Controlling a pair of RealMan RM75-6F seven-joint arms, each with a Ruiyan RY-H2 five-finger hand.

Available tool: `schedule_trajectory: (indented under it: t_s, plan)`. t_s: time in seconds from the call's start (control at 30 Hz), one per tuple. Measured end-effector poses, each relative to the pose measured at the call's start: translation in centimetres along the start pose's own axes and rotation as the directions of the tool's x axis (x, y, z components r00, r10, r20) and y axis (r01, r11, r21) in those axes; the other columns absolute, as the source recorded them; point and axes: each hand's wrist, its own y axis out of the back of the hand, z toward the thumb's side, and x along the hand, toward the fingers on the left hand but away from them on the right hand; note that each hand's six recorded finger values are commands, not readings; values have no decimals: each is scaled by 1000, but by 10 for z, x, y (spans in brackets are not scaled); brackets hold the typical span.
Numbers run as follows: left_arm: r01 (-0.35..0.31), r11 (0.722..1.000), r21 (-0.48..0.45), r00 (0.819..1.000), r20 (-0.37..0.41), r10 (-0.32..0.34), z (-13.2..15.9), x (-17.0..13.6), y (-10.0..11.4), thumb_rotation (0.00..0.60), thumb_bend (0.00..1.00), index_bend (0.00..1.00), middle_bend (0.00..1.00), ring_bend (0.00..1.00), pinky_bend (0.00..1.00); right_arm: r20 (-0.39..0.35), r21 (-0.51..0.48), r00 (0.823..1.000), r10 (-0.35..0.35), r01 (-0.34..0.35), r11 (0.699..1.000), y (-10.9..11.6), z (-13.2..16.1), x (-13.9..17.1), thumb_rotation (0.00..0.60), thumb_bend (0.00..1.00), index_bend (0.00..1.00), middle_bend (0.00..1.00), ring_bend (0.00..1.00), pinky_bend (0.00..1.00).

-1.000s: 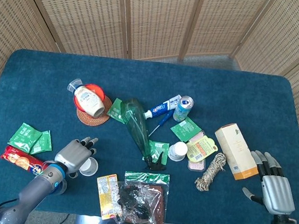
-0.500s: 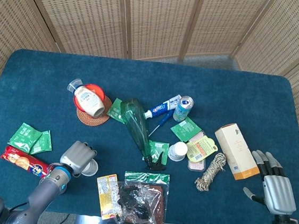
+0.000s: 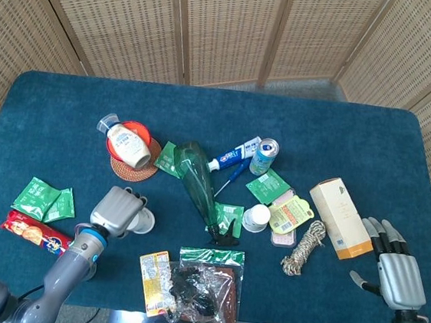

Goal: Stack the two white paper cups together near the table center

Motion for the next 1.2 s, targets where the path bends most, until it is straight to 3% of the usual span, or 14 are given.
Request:
schedule_trajectory:
  t_s: [0.17,0.6,0.87,1.03,1.2]
  plan:
    - [-35,999,-39,999,-27,34,-1,14,8,600,270,533,435,365,575,2,0,1000,2,-2,1000,0,-1,0,600,25,0,0,0,165]
    - [-30,995,-92,999,-33,27,18,38,6,600,269,509,415,356,571,1,-4,1000,5,-5,1000,-1,-1,0,600,25,0,0,0,166]
    - [-42,994,-97,998,-45,38,22,41,6,600,267,387,213,201,534,-1,-6,1000,8,-8,1000,-1,-1,0,600,25,0,0,0,165]
    - [-43,993,-107,998,-41,39,21,40,5,600,265,287,15,32,452,-2,-4,1000,8,-8,1000,-2,0,0,600,26,0,0,0,166]
    - [-61,992,-110,998,-37,57,18,38,8,600,263,235,0,0,399,-3,-4,1000,14,-14,1000,-3,0,0,600,25,0,0,0,165]
